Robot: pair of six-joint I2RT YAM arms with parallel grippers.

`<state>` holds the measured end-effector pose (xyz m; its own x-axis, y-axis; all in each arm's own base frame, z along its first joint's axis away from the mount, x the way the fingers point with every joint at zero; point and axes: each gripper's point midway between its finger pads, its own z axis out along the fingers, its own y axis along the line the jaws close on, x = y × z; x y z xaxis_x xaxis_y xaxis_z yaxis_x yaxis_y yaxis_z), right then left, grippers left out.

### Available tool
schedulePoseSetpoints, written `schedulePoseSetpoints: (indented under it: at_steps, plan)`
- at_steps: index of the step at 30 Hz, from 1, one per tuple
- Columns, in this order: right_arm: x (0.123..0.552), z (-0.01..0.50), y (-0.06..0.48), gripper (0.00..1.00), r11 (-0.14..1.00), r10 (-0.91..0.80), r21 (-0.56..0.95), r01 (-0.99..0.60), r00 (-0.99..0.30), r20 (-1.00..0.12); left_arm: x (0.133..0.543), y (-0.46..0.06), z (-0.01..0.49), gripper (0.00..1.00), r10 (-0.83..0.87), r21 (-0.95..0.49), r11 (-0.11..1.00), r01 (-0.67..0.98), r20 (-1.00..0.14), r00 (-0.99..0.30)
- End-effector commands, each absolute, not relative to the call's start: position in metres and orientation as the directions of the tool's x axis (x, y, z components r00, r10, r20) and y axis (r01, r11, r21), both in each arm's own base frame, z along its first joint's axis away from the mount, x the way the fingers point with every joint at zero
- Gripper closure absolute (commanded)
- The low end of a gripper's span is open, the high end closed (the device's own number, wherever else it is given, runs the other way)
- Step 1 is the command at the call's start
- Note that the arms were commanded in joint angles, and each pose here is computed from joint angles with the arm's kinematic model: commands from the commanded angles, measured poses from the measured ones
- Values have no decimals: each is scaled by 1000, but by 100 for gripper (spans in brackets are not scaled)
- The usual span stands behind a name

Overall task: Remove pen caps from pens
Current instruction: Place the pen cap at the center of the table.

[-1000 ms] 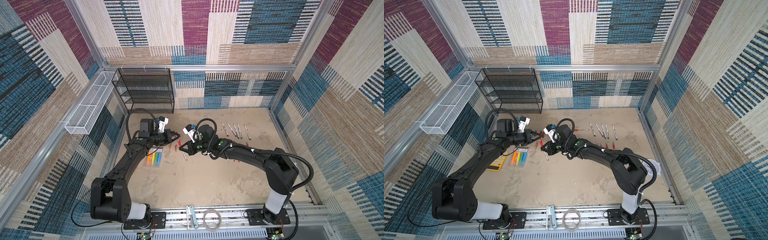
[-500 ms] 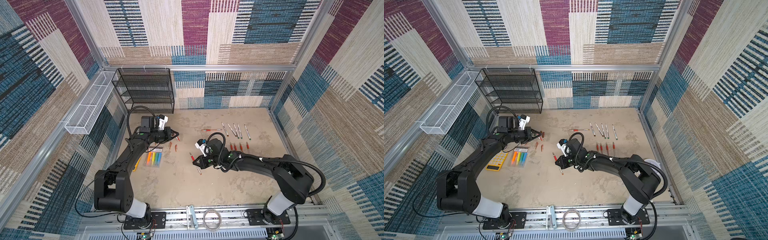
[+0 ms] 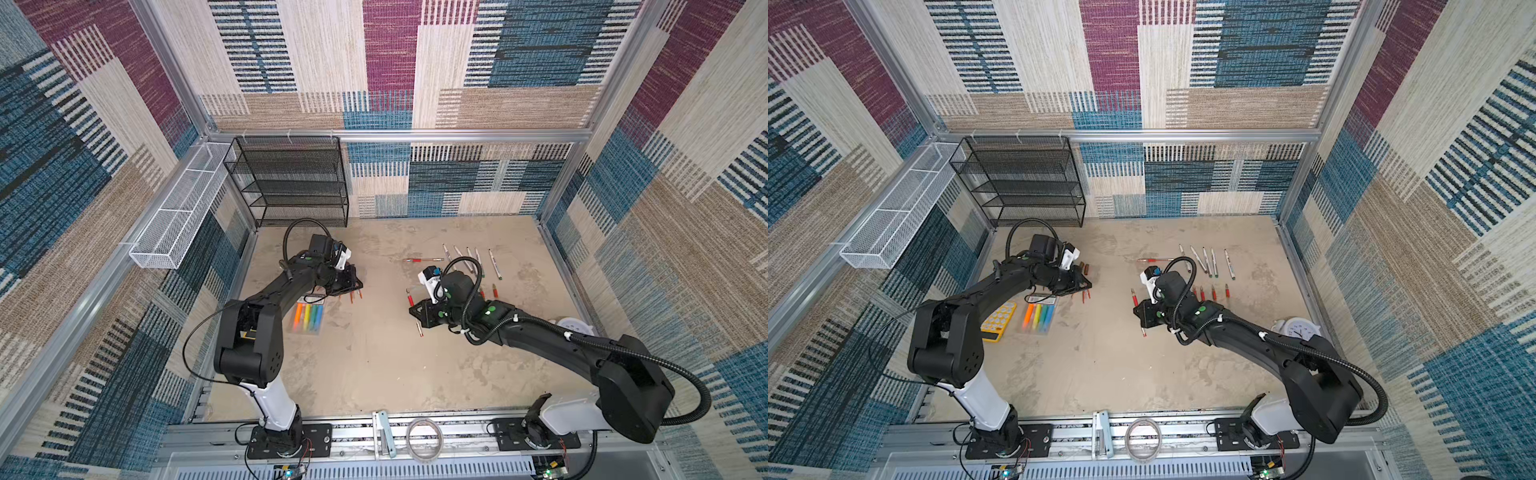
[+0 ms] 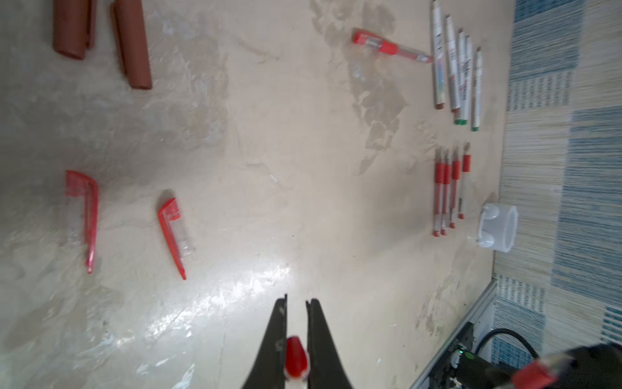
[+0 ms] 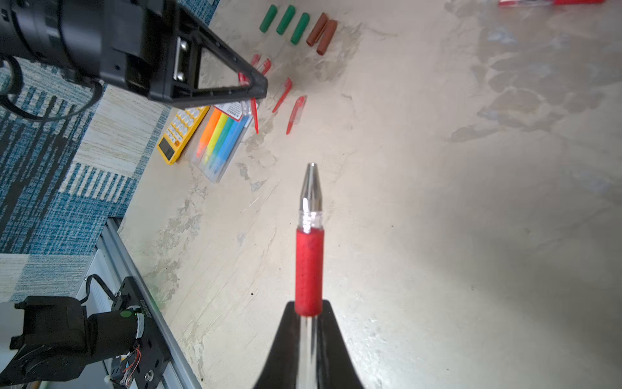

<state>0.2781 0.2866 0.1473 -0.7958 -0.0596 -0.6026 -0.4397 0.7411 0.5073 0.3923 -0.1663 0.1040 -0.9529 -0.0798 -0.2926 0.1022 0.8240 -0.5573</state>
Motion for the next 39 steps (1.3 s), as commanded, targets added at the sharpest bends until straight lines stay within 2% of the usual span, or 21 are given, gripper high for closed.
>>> schedulePoseSetpoints:
  at_steps: [1,12,25,31,35,39]
  plan:
    - [282,147,269,100,776,-18,497,-388,-802,-598,394,-164,91,100,-3,-484,863,146,-293,-956]
    - [289,133,230,100,837,42,470,-282,-822,-568,408,-168,48,100,46,-398,910,119,-188,-981]
    - [289,122,208,100,857,69,460,-235,-831,-552,418,-165,28,100,71,-337,934,116,-143,-987]
    - [289,120,203,100,863,72,454,-223,-834,-547,416,-165,29,86,65,-332,937,107,-137,-988]
    - [290,116,200,100,870,73,448,-207,-843,-532,419,-167,34,72,57,-336,937,101,-140,-989]
    - [290,122,203,100,859,67,461,-224,-842,-535,419,-167,49,65,43,-341,935,98,-164,-986]
